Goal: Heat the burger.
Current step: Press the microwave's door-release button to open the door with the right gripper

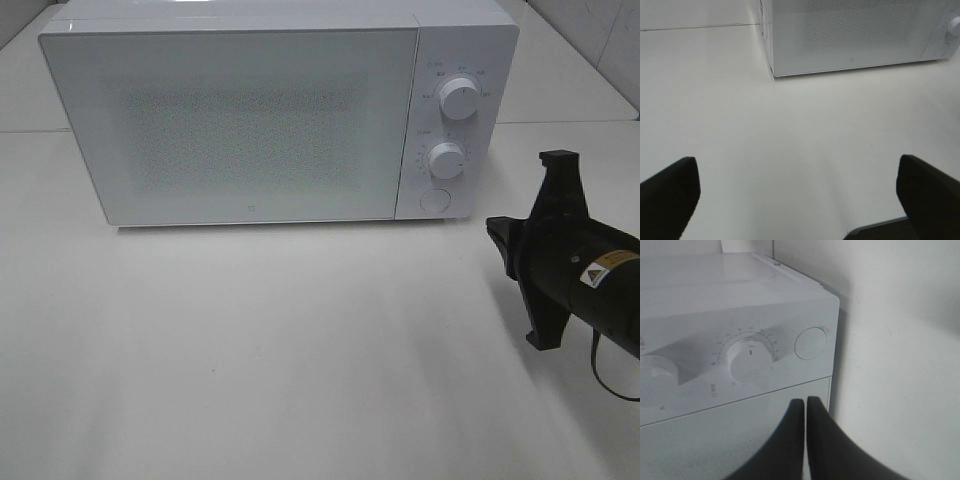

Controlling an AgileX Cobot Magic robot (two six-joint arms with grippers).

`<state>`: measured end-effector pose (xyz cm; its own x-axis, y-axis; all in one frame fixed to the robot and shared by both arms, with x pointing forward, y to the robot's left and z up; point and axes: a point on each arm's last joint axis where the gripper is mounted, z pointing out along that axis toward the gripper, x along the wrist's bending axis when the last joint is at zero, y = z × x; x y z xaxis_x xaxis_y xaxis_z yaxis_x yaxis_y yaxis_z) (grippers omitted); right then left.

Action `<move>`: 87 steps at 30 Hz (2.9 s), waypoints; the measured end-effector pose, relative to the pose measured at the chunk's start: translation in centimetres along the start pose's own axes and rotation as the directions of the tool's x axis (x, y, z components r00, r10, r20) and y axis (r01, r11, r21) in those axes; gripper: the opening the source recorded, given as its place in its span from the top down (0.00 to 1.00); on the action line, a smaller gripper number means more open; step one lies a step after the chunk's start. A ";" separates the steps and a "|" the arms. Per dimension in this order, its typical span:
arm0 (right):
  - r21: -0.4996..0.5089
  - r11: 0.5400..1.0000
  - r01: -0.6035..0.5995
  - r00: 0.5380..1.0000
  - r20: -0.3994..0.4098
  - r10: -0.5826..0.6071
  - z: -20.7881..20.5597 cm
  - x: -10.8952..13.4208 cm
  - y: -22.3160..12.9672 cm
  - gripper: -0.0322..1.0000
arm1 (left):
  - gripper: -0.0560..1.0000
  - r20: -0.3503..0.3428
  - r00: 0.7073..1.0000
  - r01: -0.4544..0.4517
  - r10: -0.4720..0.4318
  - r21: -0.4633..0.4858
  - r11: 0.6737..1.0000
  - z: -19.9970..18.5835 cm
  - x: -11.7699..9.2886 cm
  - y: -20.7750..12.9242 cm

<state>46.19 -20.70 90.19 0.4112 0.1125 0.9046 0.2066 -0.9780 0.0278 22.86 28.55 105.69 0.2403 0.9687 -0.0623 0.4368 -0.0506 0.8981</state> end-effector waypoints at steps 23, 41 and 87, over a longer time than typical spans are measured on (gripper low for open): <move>0.003 1.000 -0.020 0.998 0.054 0.020 6.8 0.8 -1.8 0.97 | 0.01 0.000 1.000 0.000 0.000 0.000 1.000 0.0 0.0 0.0; -0.024 0.999 -0.039 0.995 0.095 0.041 10.7 0.7 -1.1 0.97 | 0.01 0.000 1.000 0.000 0.000 0.000 1.000 0.0 0.0 0.0; -0.125 0.991 -0.044 0.997 0.053 0.051 14.2 0.7 -1.1 0.97 | 0.01 0.000 1.000 0.000 0.000 0.000 1.000 0.0 0.0 0.0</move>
<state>58.88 -17.02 84.71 0.4679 0.0715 0.8809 0.0756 -0.9963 0.0407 22.86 28.55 105.69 0.2403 0.9687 -0.0623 0.4368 -0.0506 0.8981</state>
